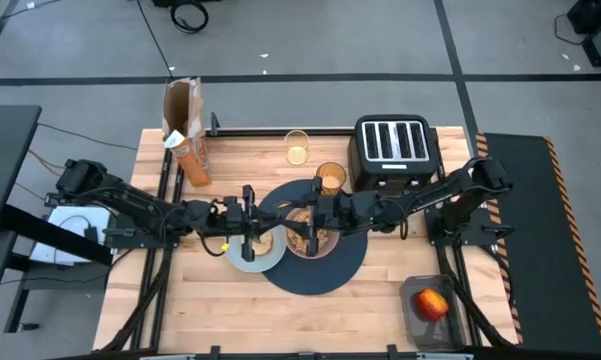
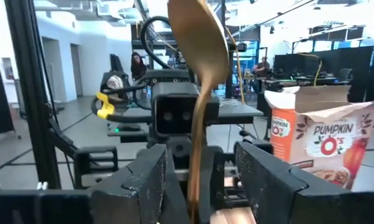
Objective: Arrange a breakfast setting
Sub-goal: Put the gold spoon on the right of the orange bowl
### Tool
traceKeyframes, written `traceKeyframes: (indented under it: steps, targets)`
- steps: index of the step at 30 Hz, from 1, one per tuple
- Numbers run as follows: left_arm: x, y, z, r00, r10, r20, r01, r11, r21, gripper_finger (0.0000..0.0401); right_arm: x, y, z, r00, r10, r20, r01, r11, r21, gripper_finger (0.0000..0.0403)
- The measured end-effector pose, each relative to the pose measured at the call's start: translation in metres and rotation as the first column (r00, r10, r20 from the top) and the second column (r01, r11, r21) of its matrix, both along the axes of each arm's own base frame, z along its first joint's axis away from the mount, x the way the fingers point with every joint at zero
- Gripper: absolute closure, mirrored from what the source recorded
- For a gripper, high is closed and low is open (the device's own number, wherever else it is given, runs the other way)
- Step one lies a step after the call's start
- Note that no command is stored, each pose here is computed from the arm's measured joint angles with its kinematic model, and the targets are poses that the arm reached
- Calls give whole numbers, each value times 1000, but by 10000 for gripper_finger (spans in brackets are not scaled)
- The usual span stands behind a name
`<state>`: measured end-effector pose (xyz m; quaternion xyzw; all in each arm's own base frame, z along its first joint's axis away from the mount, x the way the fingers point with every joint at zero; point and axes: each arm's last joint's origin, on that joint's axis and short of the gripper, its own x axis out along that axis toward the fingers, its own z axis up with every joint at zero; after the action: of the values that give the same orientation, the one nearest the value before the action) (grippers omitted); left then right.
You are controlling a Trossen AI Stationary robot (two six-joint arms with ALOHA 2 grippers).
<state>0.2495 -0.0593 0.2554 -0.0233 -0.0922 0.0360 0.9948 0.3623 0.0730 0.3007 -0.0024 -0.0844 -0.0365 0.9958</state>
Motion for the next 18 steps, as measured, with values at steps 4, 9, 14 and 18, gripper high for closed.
traceKeyframes:
  steps: [4,9,14,18]
  targets:
    - [0,0,1,1000,0,11,0,1000,-2,375,0,-3,1,1000,9,17,-10,1000,28,227]
    - [0,2,1,1000,6,11,-6,1000,-2,374,1,-6,3,999,41,32,-43,998,43,285]
    - [1,4,1,1000,13,10,-13,1000,-2,374,1,-8,3,998,58,40,-60,997,44,341]
    - [1,4,1,1000,14,11,-14,1000,-3,373,2,-10,3,998,58,40,-60,997,47,377]
